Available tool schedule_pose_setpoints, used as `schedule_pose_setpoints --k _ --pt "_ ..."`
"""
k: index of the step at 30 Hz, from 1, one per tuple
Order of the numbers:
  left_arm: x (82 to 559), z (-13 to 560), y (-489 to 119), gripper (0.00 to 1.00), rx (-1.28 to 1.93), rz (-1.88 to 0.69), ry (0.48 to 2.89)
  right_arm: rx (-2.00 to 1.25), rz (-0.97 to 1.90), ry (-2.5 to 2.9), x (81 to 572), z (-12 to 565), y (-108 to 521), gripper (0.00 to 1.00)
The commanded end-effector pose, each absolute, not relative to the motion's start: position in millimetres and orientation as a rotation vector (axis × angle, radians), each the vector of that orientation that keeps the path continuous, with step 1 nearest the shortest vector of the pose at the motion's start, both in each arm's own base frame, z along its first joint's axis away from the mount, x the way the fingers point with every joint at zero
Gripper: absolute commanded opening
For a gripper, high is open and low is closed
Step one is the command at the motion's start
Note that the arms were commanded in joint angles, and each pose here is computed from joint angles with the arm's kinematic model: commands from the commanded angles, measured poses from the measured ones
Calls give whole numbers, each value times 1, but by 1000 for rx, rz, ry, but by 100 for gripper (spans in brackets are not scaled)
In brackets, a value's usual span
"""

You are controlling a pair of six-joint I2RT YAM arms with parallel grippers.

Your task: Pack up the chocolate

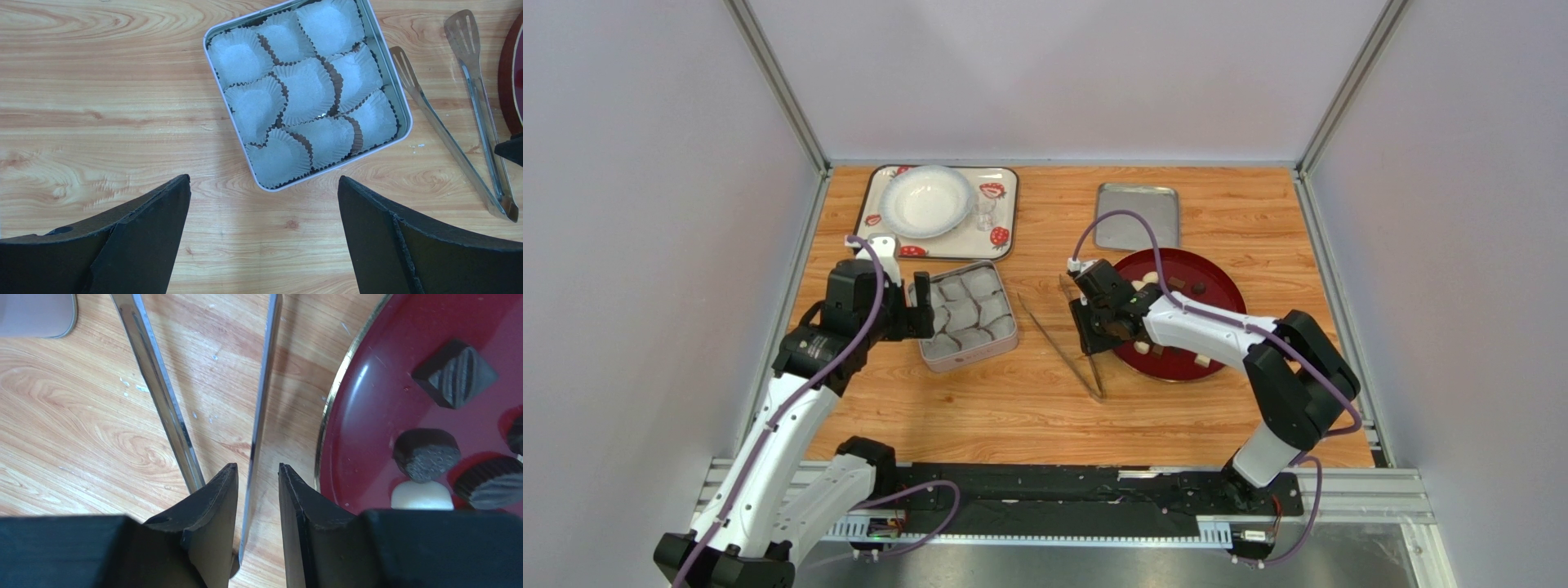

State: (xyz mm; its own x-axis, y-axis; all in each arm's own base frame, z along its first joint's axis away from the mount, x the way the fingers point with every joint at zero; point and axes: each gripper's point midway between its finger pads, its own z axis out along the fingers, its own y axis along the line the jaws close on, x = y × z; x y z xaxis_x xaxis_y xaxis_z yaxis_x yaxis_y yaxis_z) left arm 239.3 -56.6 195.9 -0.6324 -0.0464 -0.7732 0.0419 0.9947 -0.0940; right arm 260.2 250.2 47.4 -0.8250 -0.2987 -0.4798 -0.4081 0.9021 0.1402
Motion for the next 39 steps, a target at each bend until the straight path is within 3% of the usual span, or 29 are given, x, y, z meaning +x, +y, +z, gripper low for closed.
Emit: schedule_pose_setpoints --k 1,14,17,21,28,39 --pt "244 200 -60 98 36 -139 2225 -492 391 2553 269 51 267 34" --pt "246 195 -65 98 51 -156 2249 -483 329 2573 278 34 269 31" --pt "246 195 -68 98 59 -174 2247 -479 312 2575 280 34 269 22" --pt "245 197 -77 98 78 -234 2242 -452 306 2564 279 43 266 0" --pt "239 210 -100 97 47 -428 2189 -325 310 2522 269 81 248 0" --pt "228 253 -165 96 -27 -963 1991 -183 538 2399 240 146 243 0"
